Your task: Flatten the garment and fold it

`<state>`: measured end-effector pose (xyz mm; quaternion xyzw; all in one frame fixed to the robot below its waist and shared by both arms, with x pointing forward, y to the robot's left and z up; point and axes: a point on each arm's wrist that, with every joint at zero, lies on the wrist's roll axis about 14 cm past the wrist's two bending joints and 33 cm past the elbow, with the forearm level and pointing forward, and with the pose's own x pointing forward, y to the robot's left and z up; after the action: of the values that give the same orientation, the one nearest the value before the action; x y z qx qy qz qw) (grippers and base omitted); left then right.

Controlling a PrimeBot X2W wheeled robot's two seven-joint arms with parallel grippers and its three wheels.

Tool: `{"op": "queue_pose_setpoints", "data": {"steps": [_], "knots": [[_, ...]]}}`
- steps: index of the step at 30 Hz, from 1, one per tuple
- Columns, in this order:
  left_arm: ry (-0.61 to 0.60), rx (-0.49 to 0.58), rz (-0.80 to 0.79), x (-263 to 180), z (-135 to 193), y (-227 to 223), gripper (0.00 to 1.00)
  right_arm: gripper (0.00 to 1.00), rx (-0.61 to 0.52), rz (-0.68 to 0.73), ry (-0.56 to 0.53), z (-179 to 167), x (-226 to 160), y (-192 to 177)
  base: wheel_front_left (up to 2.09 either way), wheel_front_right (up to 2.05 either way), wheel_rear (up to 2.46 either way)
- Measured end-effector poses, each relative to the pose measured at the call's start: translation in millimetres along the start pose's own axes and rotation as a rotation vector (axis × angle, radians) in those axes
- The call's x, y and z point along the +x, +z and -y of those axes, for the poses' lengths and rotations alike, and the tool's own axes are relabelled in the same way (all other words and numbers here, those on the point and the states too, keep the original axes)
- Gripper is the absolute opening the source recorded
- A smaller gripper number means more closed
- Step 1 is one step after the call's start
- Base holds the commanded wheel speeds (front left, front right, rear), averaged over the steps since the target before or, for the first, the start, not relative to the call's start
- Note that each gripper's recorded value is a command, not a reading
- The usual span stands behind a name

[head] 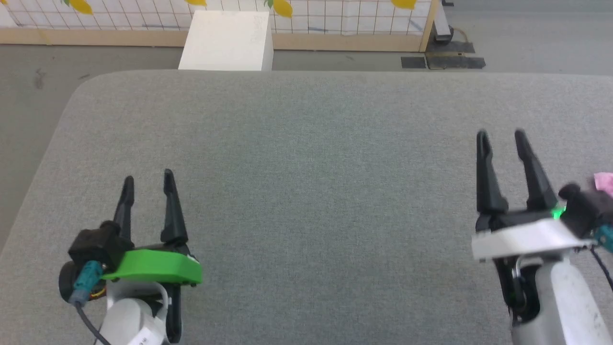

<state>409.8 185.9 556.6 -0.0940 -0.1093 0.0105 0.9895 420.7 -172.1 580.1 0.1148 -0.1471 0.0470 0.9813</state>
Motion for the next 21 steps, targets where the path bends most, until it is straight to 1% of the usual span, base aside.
{"op": "queue_pose_setpoints", "data": {"steps": [9, 10, 21], "knots": [[-0.057, 0.054, -0.076, -8, 16, -27, 1.0, 1.0, -0.01, -0.087, -0.065, 19, -35, -23, 0.0, 0.0, 0.0], [-0.059, 0.068, -0.113, -15, 18, -39, 1.0, 1.0, -0.022, -0.118, -0.082, 25, -44, -31, 0.0, 0.0, 0.0], [-0.065, 0.04, -0.129, -18, 24, -45, 1.0, 1.0, -0.02, -0.147, -0.085, 25, -50, -40, 0.0, 0.0, 0.0]]}}
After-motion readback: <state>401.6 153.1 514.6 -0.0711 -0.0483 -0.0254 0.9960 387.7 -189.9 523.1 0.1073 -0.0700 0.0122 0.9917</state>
